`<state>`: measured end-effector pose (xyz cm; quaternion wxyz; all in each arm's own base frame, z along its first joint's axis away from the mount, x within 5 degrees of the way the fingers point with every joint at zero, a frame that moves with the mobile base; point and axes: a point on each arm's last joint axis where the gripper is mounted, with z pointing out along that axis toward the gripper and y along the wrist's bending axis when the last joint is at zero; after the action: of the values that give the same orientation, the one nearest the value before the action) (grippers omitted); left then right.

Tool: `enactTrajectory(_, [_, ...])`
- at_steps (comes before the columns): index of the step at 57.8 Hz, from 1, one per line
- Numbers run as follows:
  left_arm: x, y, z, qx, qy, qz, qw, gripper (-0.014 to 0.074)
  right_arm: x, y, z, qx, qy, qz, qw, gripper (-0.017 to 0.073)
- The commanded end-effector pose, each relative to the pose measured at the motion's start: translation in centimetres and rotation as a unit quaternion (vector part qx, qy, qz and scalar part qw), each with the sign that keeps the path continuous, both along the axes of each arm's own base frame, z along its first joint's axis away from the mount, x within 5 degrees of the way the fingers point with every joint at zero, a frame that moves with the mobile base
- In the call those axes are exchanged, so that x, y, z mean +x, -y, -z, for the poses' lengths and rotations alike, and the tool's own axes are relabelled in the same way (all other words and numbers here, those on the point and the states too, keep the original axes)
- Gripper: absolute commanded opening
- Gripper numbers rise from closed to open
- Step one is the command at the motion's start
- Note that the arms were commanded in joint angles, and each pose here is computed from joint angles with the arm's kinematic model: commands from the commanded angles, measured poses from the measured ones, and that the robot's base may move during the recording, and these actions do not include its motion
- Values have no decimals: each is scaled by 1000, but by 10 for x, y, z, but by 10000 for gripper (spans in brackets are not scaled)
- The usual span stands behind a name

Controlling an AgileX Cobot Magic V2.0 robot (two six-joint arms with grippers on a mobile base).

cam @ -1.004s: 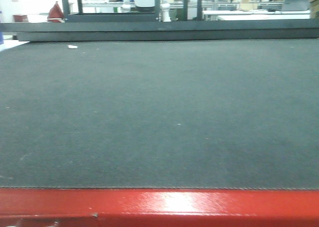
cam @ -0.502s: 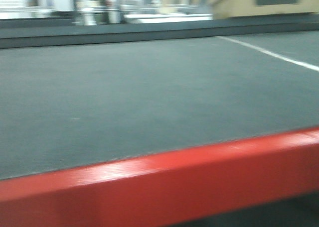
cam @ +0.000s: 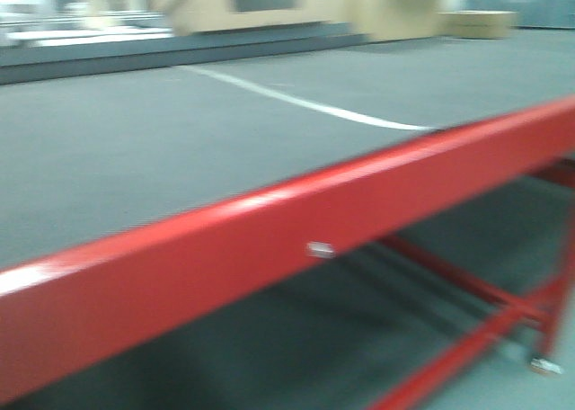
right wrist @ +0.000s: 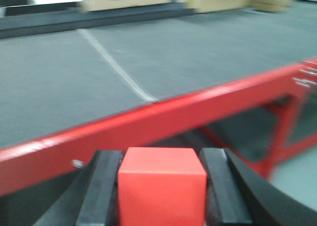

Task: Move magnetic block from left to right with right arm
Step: 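Drive the base away from the table carrying the cube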

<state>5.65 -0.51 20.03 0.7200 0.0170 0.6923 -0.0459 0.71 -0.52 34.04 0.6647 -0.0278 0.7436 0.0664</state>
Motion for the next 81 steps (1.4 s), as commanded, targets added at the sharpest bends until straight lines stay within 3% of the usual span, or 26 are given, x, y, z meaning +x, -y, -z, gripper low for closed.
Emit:
enactTrajectory(1, [-1,-1,-5,-9,42,-4,999,-126,0,0,-15,-2,46,1,999,202])
enactTrajectory(81, [-1,-1,-5,-9,42,-4,999,-126,0,0,-15,-2,46,1,999,202])
